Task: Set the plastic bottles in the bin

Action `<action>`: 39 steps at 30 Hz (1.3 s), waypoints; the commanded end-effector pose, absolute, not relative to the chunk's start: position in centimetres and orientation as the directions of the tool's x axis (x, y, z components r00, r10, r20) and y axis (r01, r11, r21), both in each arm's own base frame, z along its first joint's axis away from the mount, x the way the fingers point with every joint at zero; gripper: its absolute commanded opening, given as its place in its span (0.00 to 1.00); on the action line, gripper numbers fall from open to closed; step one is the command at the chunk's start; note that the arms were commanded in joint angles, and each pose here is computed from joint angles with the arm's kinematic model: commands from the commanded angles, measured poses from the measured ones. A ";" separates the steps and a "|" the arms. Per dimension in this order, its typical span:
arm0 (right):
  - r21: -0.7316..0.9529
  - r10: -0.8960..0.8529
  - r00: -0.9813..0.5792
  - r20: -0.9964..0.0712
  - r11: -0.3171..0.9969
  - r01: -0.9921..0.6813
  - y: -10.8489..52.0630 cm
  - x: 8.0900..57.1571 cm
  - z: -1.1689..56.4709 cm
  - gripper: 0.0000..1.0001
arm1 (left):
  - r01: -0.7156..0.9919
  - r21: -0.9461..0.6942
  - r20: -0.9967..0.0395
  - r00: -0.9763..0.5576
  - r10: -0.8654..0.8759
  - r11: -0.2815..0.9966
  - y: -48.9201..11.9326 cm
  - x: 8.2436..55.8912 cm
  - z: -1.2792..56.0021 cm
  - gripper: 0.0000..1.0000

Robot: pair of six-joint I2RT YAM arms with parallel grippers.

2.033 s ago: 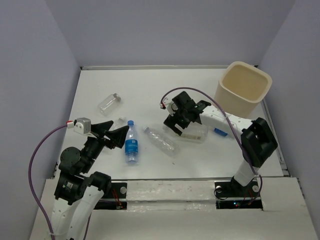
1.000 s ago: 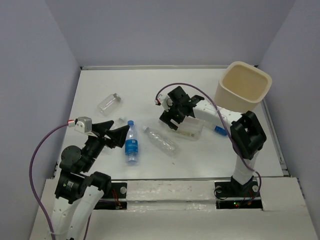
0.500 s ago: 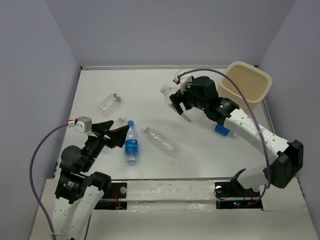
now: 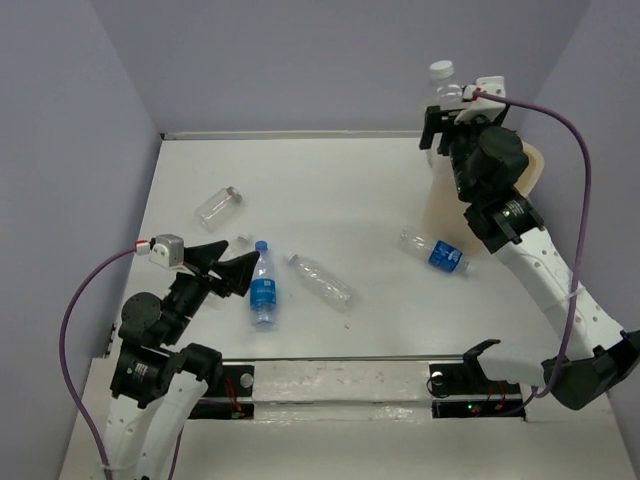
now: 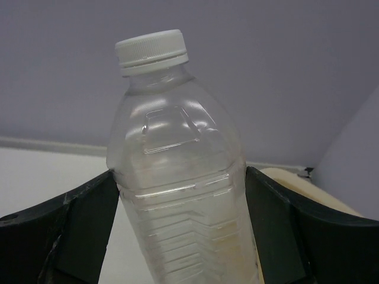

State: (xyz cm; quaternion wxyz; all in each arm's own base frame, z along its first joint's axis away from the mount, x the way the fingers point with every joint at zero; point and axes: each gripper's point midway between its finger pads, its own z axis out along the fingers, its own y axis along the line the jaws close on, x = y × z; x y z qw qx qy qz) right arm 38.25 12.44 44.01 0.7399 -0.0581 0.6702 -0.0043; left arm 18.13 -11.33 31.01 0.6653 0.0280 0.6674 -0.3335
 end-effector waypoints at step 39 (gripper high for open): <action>0.237 0.239 -0.056 -0.970 0.852 -0.467 15.0 33.4 40.9 1.00 | 0.456 -0.401 -0.905 -0.063 -0.421 0.794 -10.6 18.6 31.8 0.99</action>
